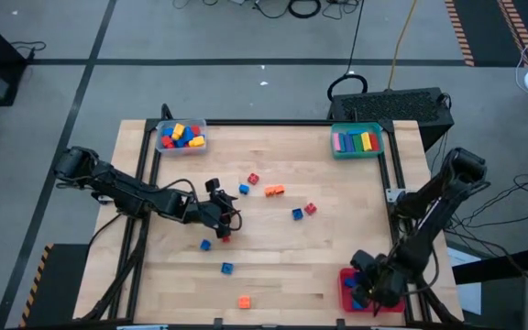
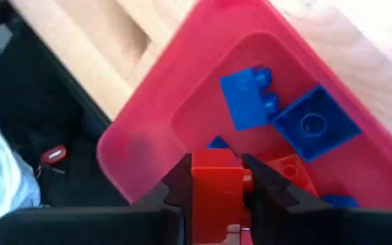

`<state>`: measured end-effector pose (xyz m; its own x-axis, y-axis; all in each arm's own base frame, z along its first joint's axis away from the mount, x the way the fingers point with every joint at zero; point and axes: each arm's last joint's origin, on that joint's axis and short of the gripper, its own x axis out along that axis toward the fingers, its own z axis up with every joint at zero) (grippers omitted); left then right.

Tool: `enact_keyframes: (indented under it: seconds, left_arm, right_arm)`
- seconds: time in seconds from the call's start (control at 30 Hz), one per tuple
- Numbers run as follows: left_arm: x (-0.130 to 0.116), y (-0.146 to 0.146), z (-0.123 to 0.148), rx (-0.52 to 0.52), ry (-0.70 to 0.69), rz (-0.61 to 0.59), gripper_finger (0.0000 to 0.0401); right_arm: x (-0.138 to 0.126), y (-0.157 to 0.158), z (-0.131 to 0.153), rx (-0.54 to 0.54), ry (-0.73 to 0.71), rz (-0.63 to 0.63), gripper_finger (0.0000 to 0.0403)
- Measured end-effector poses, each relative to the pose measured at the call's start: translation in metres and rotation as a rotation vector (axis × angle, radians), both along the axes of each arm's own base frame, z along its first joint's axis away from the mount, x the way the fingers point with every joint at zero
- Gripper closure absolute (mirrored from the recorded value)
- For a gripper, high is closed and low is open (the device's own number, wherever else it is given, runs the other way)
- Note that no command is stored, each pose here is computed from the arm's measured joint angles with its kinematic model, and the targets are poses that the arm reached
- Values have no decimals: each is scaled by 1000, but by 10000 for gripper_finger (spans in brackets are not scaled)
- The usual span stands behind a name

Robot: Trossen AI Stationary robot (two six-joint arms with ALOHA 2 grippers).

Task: Sort blocks by size
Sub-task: Put the small red game piece into the red bin, then put the small orange game piece into the red bin

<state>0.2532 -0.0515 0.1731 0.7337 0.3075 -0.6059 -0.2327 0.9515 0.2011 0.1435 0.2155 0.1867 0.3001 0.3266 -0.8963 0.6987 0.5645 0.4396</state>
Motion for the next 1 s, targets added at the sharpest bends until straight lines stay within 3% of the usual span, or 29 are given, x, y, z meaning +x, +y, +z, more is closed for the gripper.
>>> enact_keyframes:
  seconds: [0.2, 0.43, 0.67, 0.83, 1.0]
  left_arm:
    - [0, 0, 0, 2, -3, 2, 212]
    - [0, 1, 0, 9, 3, 9, 212]
    - [0, 1, 0, 13, 7, 4, 212]
    - [0, 1, 0, 8, 8, -2, 212]
    - [0, 1, 0, 6, 7, -2, 212]
  right_arm:
    - [2, 2, -11, -36, 41, -34, 283]
    - [-7, -8, -3, -14, 159, -136, 227]
    - [-3, -21, 30, -38, -83, -232, 240]
    - [9, -39, 59, -199, -212, -225, 259]
    - [33, -68, 67, -387, -234, -183, 273]
